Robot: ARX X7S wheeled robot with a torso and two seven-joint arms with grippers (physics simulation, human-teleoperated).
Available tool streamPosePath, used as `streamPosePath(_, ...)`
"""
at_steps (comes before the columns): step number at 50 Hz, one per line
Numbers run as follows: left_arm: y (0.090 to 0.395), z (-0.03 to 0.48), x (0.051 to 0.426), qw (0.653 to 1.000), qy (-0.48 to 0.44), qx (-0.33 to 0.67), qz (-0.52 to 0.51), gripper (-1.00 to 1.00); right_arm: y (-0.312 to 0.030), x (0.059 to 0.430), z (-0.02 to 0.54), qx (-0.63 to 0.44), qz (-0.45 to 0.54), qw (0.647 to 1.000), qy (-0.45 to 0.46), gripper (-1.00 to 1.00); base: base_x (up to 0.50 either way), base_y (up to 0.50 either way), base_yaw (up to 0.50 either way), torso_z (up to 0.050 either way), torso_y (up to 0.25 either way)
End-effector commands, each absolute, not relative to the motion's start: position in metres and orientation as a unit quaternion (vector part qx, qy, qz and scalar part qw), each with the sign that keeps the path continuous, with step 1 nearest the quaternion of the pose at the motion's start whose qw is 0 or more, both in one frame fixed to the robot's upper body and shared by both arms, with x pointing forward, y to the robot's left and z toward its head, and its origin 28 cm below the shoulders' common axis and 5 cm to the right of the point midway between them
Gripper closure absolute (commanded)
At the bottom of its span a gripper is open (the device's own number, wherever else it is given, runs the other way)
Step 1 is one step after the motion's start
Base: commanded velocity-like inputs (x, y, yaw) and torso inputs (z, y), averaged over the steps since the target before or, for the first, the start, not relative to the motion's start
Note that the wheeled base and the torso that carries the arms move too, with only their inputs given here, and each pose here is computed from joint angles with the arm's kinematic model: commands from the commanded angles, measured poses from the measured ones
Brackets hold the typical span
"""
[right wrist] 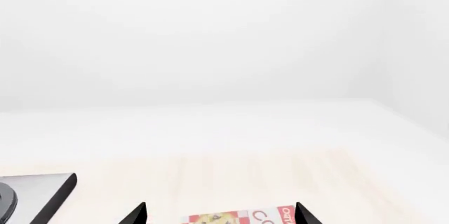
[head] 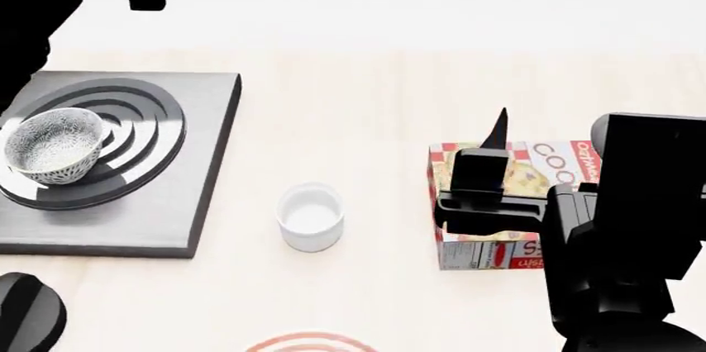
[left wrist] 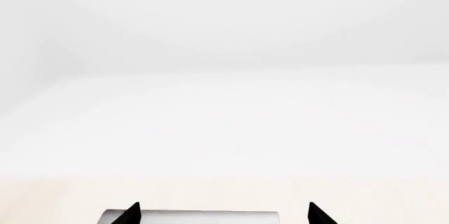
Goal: Pick the akita bowl on the stove and place it on the plate.
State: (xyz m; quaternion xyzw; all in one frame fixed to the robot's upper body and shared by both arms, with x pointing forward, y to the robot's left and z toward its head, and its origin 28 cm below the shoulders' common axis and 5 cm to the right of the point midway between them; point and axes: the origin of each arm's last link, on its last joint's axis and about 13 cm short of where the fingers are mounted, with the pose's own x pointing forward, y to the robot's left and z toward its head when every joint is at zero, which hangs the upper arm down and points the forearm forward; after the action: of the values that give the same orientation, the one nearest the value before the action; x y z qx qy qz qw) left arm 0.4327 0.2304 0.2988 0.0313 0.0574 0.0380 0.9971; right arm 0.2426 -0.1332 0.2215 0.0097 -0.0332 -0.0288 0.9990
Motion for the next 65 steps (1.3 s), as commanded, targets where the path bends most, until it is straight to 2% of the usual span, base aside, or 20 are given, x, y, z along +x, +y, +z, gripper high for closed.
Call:
streamPosePath(1,0.23,0.299,0.433,0.998,0.045,0.023,0.039,-1.0,-0.133,0.243,0.221,0.01,-0.028,0.999,-0.033,-1.0,0.0,0.0,0.0,0.004,-0.25)
streamPosePath(20,0.232,0.296,0.434,0.998,0.04,0.041,0.039,-1.0,-0.133,0.242,0.223,0.01,-0.028,0.999,-0.033,-1.0,0.0,0.0,0.0,0.0,-0.089)
streamPosePath(28,0.23,0.293,0.433,0.997,0.055,0.05,0.037,-1.0,-0.133,0.242,0.223,0.01,-0.028,0.999,-0.033,-1.0,0.0,0.0,0.0,0.0,-0.213)
streamPosePath(44,0.226,0.272,0.43,0.975,0.125,0.146,0.116,-1.0,-0.133,0.242,0.222,0.009,-0.028,0.999,-0.032,-1.0,0.0,0.0,0.0,0.0,0.0)
streamPosePath(65,0.229,0.246,0.428,0.959,0.155,0.176,0.161,-1.0,-0.133,0.243,0.221,0.008,-0.028,0.999,-0.031,-1.0,0.0,0.0,0.0,0.0,0.0)
